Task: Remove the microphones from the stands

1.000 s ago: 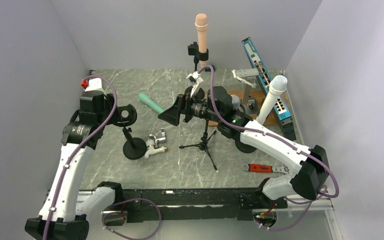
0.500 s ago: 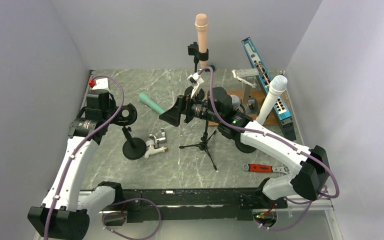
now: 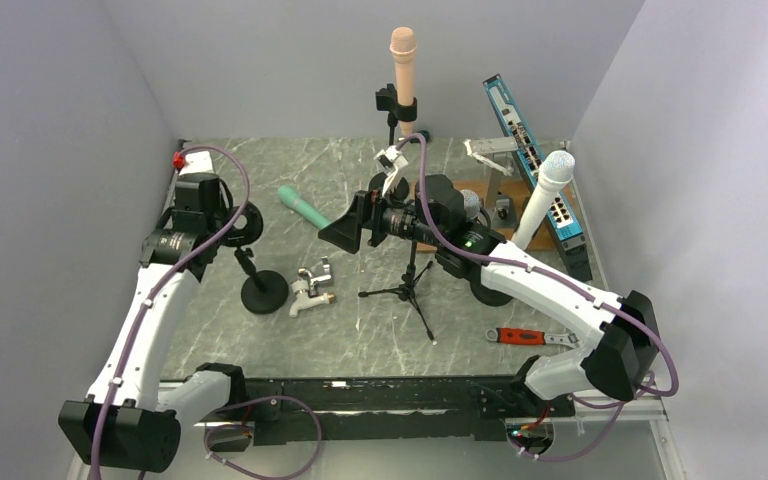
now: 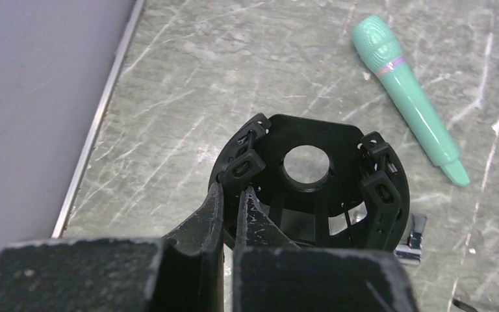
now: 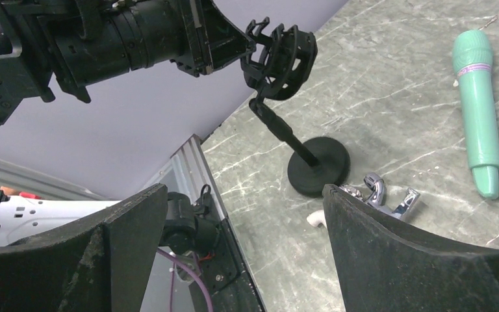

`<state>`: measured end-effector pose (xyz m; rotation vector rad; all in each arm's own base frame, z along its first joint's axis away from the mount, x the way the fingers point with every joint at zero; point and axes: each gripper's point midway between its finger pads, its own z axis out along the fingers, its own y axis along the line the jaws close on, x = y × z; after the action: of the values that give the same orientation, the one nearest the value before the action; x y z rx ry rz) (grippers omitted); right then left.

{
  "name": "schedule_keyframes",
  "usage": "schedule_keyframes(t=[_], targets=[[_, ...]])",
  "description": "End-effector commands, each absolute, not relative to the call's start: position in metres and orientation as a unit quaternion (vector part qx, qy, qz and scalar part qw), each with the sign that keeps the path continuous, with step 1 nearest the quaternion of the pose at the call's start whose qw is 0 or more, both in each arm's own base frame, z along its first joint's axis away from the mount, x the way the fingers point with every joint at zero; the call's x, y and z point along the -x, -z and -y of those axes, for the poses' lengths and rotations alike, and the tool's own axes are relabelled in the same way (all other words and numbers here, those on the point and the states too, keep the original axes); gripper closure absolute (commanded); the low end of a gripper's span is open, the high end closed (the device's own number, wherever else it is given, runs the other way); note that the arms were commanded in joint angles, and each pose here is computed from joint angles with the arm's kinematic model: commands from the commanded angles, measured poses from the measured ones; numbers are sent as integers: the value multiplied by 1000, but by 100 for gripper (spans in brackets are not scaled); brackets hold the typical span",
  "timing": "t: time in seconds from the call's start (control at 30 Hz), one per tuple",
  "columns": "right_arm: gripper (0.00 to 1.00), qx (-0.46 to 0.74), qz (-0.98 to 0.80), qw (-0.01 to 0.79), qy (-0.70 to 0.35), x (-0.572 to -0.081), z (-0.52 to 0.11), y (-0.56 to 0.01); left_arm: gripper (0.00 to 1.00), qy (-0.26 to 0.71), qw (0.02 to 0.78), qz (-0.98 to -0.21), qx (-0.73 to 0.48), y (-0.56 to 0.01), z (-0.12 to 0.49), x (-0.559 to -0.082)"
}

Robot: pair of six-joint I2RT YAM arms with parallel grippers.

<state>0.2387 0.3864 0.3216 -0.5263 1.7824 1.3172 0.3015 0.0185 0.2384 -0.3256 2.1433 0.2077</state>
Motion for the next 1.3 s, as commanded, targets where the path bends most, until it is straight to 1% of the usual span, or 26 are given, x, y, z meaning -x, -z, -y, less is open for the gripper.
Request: schedule_keyframes(t=[0.0,0.17,0.3,0.53,0.6,0.63,0.7,0.8,0.83,0.87,0.93,0.97,1.1,1.13,1.2,1.27], targets=[[9,209,-698,436,-528,-242,-384,-330,100,-115,538,-810,201,-290,-45,-320],[9,211,-699,430,-531,-242,-387,-330,100,-123,556,-779,262,-304,-71,-338],[9,211,-701,432,-526,-244,-387,-330,100,-138,563,-757,302,-307,-104,-354],[9,220,-709,434,-511,-248,-390,-330,100,-116,550,-752,343,-280,-143,-373],[8,224,-709,435,-508,-248,-390,-330,100,-121,544,-755,347,-269,-148,-371],[8,225,-710,435,-506,-248,-391,-329,100,-109,541,-758,349,-264,-148,-372],[7,227,-711,435,-504,-248,-393,-329,100,-72,541,-767,338,-267,-143,-376],[7,232,-711,429,-506,-248,-399,-329,100,-56,547,-772,318,-274,-138,-378],[7,233,-713,427,-506,-248,-400,-328,97,-48,548,-774,314,-274,-136,-378],[7,234,-713,426,-506,-247,-401,-329,89,-39,548,-776,311,-273,-135,-378],[7,233,-714,424,-507,-246,-404,-328,62,-20,552,-775,305,-273,-130,-379],[7,234,-713,423,-508,-245,-405,-329,53,-11,557,-773,302,-274,-128,-380],[7,244,-715,422,-501,-239,-413,-332,26,20,574,-765,292,-282,-122,-377],[7,248,-718,420,-497,-237,-414,-333,21,28,578,-764,286,-285,-118,-376],[7,256,-721,420,-488,-237,-417,-335,19,40,593,-757,272,-293,-112,-373],[7,259,-726,421,-477,-238,-415,-336,15,54,618,-746,244,-309,-103,-370]])
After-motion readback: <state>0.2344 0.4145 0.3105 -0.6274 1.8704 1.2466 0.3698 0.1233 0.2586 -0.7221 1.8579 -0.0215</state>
